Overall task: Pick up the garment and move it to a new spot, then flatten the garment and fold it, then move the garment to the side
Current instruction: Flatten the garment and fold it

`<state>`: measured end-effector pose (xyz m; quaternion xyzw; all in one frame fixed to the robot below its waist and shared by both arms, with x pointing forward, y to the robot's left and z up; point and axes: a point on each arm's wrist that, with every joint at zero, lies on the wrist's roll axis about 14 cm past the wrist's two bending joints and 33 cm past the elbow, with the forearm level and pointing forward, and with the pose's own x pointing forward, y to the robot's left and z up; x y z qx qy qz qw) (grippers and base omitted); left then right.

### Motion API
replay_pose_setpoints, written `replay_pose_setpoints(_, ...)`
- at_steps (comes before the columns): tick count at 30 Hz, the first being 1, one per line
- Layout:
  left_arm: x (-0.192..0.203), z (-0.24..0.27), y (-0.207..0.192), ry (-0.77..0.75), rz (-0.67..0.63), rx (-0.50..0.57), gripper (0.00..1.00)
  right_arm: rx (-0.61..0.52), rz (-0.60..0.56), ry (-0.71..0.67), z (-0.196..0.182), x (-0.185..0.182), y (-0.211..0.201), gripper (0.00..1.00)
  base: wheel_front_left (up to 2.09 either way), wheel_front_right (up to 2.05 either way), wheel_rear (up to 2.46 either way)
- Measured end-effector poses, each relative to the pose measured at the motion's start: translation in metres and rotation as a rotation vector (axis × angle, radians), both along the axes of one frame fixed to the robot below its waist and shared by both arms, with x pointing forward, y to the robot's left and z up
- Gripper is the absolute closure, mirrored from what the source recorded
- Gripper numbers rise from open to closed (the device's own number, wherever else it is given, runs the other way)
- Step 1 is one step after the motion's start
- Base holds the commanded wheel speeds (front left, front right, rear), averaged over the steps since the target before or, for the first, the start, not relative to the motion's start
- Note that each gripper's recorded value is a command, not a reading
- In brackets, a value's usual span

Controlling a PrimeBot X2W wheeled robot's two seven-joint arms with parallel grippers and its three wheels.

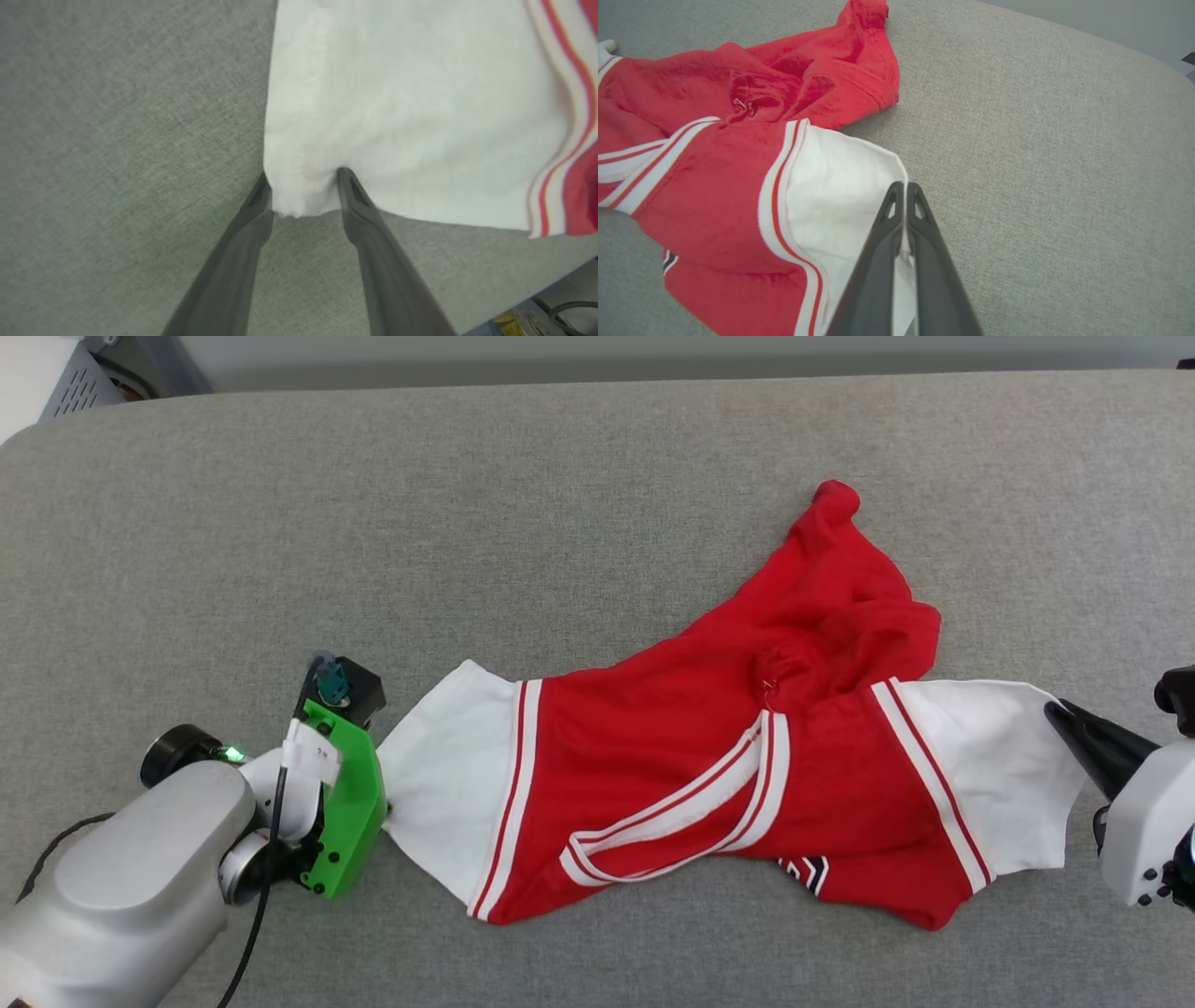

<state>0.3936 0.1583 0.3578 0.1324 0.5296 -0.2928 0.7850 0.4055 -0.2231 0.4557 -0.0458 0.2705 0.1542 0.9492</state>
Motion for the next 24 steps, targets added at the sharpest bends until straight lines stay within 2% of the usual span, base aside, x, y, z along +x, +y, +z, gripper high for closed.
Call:
replay_pose_setpoints(4,0.001,0.005,-0.006,-0.035,0.008,-0.039,1.0,0.006,0.001,-0.018,0.005,0.0,0.001,1.0,0.0,0.0,0.0)
replay_pose_setpoints(7,0.008,0.02,-0.019,-0.081,0.069,-0.162,1.0,0.013,-0.01,-0.054,0.015,0.002,-0.001,1.0,0.0,0.0,0.0)
replay_pose_setpoints(9,0.014,0.037,-0.031,-0.155,0.057,-0.225,1.0,0.015,-0.021,-0.087,0.024,0.004,-0.004,1.0,0.0,0.0,0.0)
replay_pose_setpoints(16,0.035,0.111,-0.035,-0.412,0.06,-0.391,1.0,0.022,-0.07,-0.262,0.073,0.011,-0.022,1.0,0.0,0.0,0.0)
replay_pose_setpoints(24,0.054,0.224,-0.041,-0.749,0.034,-0.556,1.0,0.014,-0.094,-0.463,0.133,0.015,-0.033,1.0,0.0,0.0,0.0)
